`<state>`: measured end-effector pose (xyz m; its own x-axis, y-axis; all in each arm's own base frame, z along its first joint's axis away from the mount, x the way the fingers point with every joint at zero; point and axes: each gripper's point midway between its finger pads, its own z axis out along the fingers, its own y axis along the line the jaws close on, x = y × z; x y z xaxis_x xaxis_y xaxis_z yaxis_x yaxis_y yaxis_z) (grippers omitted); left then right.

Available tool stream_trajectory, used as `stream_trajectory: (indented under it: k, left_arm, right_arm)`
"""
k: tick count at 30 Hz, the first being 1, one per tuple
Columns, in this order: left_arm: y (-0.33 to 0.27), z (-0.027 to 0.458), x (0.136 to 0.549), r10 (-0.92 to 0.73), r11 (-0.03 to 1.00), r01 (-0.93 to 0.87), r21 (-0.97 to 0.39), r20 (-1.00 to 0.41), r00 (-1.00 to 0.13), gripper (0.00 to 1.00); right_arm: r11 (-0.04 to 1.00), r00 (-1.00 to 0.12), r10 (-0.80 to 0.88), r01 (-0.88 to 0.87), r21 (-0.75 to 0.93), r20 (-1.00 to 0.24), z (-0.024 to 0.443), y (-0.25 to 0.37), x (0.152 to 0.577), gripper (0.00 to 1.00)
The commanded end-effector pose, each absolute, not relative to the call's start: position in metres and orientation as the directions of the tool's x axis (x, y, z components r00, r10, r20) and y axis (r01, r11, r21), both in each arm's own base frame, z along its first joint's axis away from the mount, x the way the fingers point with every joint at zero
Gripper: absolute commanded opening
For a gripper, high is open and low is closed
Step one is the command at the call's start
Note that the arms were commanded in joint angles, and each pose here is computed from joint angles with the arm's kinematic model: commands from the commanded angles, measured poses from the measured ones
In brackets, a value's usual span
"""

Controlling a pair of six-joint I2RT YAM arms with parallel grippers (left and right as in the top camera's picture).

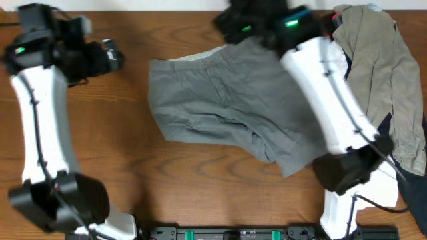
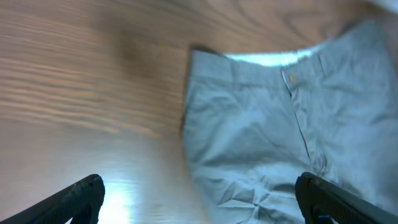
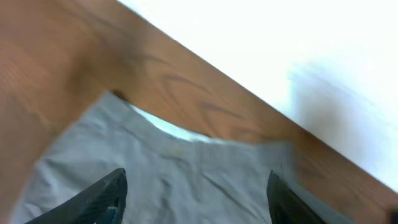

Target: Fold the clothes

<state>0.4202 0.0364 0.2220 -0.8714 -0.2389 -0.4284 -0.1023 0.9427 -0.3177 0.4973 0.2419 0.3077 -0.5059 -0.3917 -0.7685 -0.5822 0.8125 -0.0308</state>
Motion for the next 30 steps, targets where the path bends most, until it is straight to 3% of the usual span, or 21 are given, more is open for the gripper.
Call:
stream_trajectory:
  k: [1,8,12,16,19,21,23,25,30]
  left_arm:
    - [0.007,0.182,0.428,-0.168,0.943,-0.049,-0.330,-0.340,-0.925,0.99]
    - [-0.043,0.131,0.429,-0.057,0.941,0.018,-0.339,-0.209,-0.976,0.99]
    - [-0.066,0.111,0.424,0.003,0.939,0.057,-0.340,-0.156,-0.988,0.99]
    - [-0.082,0.095,0.424,0.059,0.936,0.104,-0.338,-0.140,-0.988,0.99]
    - [-0.091,0.080,0.420,0.091,0.934,0.120,-0.338,-0.100,-0.991,0.81]
    - [-0.095,0.070,0.415,0.101,0.933,0.117,-0.339,-0.065,-0.993,0.52]
    - [-0.097,0.063,0.412,0.105,0.934,0.112,-0.340,-0.037,-0.994,0.38]
    - [-0.098,0.056,0.409,0.110,0.934,0.108,-0.341,-0.013,-0.994,0.32]
    - [-0.096,0.038,0.406,0.103,0.943,0.086,-0.323,0.034,-0.994,0.27]
  right_arm:
    - [0.827,-0.600,-0.380,-0.562,0.033,-0.705,0.278,0.221,0.500,0.71]
    - [0.865,-0.733,-0.371,-0.496,0.073,-0.570,0.249,0.177,0.483,0.75]
    - [0.858,-0.765,-0.406,-0.507,0.079,-0.500,0.238,0.170,0.467,0.86]
    - [0.863,-0.783,-0.408,-0.499,0.082,-0.470,0.234,0.165,0.461,0.86]
    - [0.869,-0.784,-0.400,-0.490,0.077,-0.474,0.234,0.160,0.464,0.65]
    - [0.873,-0.784,-0.392,-0.483,0.074,-0.481,0.235,0.157,0.467,0.49]
    - [0.876,-0.784,-0.386,-0.477,0.073,-0.486,0.236,0.154,0.469,0.36]
    - [0.879,-0.783,-0.381,-0.472,0.072,-0.492,0.237,0.152,0.471,0.29]
    - [0.883,-0.780,-0.372,-0.465,0.069,-0.503,0.238,0.148,0.475,0.28]
